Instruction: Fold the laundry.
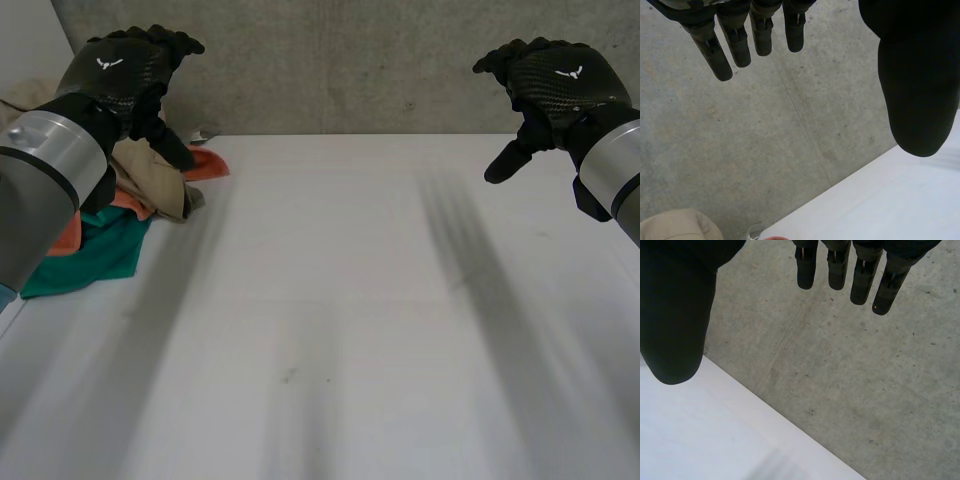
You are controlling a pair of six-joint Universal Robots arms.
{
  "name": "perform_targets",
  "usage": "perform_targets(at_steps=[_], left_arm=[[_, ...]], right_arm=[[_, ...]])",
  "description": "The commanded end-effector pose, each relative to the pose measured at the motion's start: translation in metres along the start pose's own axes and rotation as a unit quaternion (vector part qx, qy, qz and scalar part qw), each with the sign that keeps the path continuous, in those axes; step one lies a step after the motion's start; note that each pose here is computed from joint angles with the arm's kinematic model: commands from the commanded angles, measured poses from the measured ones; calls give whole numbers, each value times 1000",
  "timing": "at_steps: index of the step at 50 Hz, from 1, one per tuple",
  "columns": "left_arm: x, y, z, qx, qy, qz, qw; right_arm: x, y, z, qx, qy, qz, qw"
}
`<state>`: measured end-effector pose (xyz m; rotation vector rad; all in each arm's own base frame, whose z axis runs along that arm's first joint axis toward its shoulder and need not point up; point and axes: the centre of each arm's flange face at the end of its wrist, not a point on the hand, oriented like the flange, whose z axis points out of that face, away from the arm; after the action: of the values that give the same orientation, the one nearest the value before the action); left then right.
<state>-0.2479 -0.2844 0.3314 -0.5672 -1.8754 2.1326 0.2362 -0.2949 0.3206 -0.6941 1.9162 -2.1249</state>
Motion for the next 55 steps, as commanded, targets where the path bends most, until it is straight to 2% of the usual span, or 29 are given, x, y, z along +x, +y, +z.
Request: perform_targets(at_steps=[1, 6, 10, 18, 22, 30, 37, 45, 51, 55], left_arm=[[-2, 6, 9, 11, -3, 4, 1000], [-9, 19, 25, 25, -14, 19, 999], [-37, 47, 50, 37, -48, 60, 996], [-85, 124, 108, 56, -104, 200, 973], [-108, 160, 129, 47, -108, 243, 963], [-125, 212, 156, 55, -74, 262, 961], [-131, 239, 169, 58, -72, 268, 959], [-138, 265, 171, 51, -58, 314, 946], [-135, 261, 169, 47, -59, 325, 943], [-120, 229, 161, 53, -56, 334, 940]], right_arm=[[0, 1, 0, -1, -1, 0, 1000], [0, 1, 0, -2, -1, -6, 1000], [-2, 4, -1, -6, -3, -12, 1000], [-5, 19, 4, -27, -10, -10, 1000], [-7, 24, 6, -33, -13, -16, 999], [-7, 31, 10, -41, -14, -28, 999], [-6, 35, 13, -46, -15, -29, 998], [-7, 44, 16, -57, -17, -35, 998], [-7, 49, 18, -63, -19, -33, 997], [-7, 50, 18, -64, -18, -33, 997]])
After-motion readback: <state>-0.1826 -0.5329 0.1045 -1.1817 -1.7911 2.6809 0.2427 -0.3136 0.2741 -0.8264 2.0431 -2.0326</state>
